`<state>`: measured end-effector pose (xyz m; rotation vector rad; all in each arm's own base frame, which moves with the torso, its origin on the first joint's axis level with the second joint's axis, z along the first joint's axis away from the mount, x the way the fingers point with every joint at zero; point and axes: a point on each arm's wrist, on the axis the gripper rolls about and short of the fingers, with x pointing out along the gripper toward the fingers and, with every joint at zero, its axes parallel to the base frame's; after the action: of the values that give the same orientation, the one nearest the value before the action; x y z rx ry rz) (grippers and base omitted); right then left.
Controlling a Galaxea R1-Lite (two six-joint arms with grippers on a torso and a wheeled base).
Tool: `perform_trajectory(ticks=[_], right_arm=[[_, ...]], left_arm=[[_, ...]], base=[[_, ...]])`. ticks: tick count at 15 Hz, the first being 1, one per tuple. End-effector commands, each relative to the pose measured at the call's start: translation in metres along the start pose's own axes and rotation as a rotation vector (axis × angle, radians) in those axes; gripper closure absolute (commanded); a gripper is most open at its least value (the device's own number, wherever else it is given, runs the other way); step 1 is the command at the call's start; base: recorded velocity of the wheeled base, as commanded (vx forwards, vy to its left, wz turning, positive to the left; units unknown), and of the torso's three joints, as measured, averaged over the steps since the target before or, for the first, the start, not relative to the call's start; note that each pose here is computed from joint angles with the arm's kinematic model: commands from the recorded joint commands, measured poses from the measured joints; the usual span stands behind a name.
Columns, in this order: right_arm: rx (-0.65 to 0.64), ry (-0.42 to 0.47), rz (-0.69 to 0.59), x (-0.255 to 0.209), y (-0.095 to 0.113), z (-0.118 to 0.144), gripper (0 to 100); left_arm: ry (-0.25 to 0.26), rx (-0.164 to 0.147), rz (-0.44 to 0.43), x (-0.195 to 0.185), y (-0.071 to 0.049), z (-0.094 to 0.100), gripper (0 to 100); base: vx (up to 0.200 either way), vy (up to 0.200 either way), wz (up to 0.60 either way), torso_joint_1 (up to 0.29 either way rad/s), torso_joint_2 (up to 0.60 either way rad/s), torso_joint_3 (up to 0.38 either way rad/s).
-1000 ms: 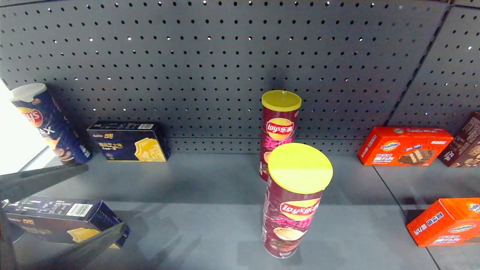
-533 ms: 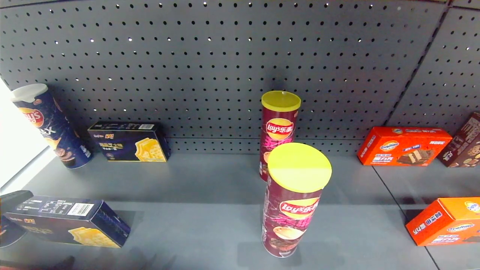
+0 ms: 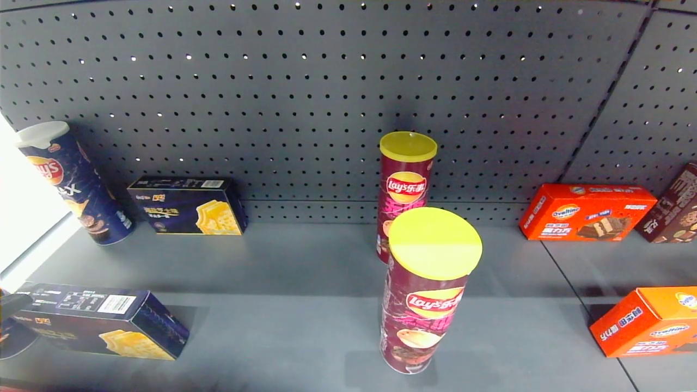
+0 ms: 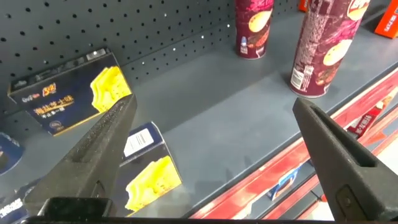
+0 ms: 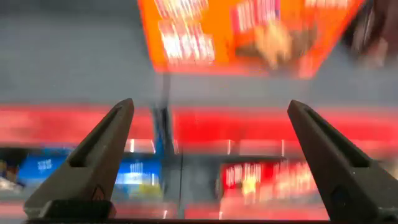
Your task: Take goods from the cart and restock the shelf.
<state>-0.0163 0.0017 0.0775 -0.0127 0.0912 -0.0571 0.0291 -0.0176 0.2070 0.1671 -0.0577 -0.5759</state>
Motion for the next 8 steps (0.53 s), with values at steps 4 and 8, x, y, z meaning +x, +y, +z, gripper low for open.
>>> perform_trajectory(ticks=[4,8], right_arm=[[0.009,0.000,-0.011,0.0005,-0.0003,0.0002,0],[0.009,0.000,-0.011,0.0005,-0.0003,-0.0003,0]], left_arm=[[-0.026,0.003,0.009,-0.0066,-0.0007,-0.0005,0],[-0.039,0.006,0.008,-0.0107,-0.0016,-0.0029,0]], base=[[0.000,0.000,0.00,0.000,0.00,0.000],[0.000,0.000,0.00,0.000,0.00,0.000]])
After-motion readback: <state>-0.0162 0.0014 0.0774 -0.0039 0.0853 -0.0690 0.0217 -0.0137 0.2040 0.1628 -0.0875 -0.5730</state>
